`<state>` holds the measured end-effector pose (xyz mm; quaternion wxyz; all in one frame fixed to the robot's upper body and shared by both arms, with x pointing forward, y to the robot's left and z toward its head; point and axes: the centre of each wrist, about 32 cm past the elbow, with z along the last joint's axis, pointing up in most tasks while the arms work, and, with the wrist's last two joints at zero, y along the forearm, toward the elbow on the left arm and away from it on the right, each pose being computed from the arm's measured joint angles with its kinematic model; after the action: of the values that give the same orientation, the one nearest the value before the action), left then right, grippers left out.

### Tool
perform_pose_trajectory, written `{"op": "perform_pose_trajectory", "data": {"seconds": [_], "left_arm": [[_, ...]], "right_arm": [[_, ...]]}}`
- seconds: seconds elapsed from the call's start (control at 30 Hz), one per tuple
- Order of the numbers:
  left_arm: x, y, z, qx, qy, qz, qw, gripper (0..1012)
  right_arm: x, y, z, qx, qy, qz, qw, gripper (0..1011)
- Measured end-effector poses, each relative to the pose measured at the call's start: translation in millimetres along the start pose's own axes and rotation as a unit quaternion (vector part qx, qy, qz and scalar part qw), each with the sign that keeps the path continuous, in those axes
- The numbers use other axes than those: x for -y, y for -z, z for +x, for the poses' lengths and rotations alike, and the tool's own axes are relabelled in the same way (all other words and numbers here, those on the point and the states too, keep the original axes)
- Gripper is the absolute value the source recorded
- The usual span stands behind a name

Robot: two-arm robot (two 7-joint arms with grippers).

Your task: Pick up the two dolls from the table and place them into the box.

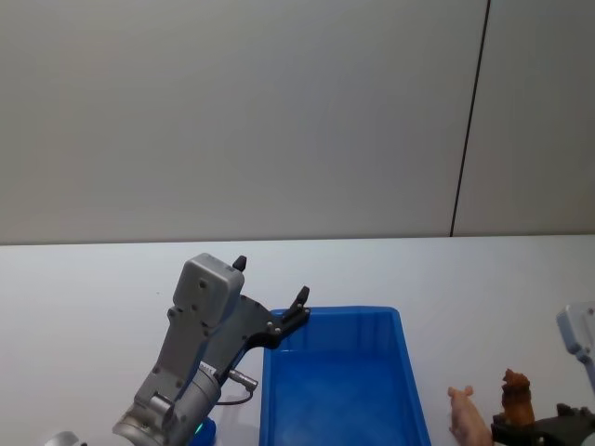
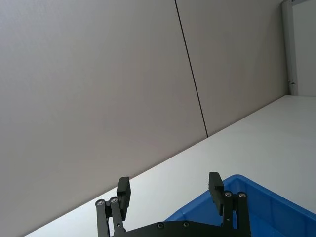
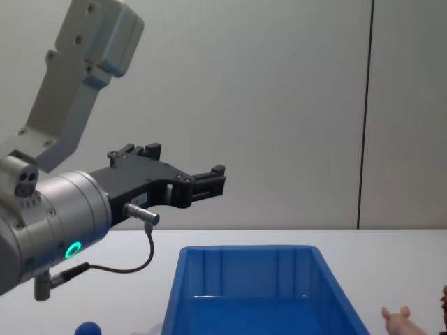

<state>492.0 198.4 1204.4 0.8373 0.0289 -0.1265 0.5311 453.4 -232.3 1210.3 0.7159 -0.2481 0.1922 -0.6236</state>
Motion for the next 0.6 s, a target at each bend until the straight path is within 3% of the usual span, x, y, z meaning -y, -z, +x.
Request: {"op": "perform_pose_trajectory", "data": {"seconds": [0.4,0.53,0.6], "left_arm": [[0.0,0.0,0.0,0.000,0.000,0.000,1.0000,1001],[0.0,0.0,0.0,0.000,0.000,0.000,1.0000,1002],[0.0,0.0,0.0,0.000,0.000,0.000,1.0000,1001]], "right_arm": [[-9.4,9.3,-0.3,-0.012,-0.016,-0.017,0.9997,729],[-12.3,11.7,-0.5,-0.015,-0.020,-0.020,0.9995,565],[-12.9,12.2,-0.7,-0.016,-0.022,-0.020,0.9994,534]]}}
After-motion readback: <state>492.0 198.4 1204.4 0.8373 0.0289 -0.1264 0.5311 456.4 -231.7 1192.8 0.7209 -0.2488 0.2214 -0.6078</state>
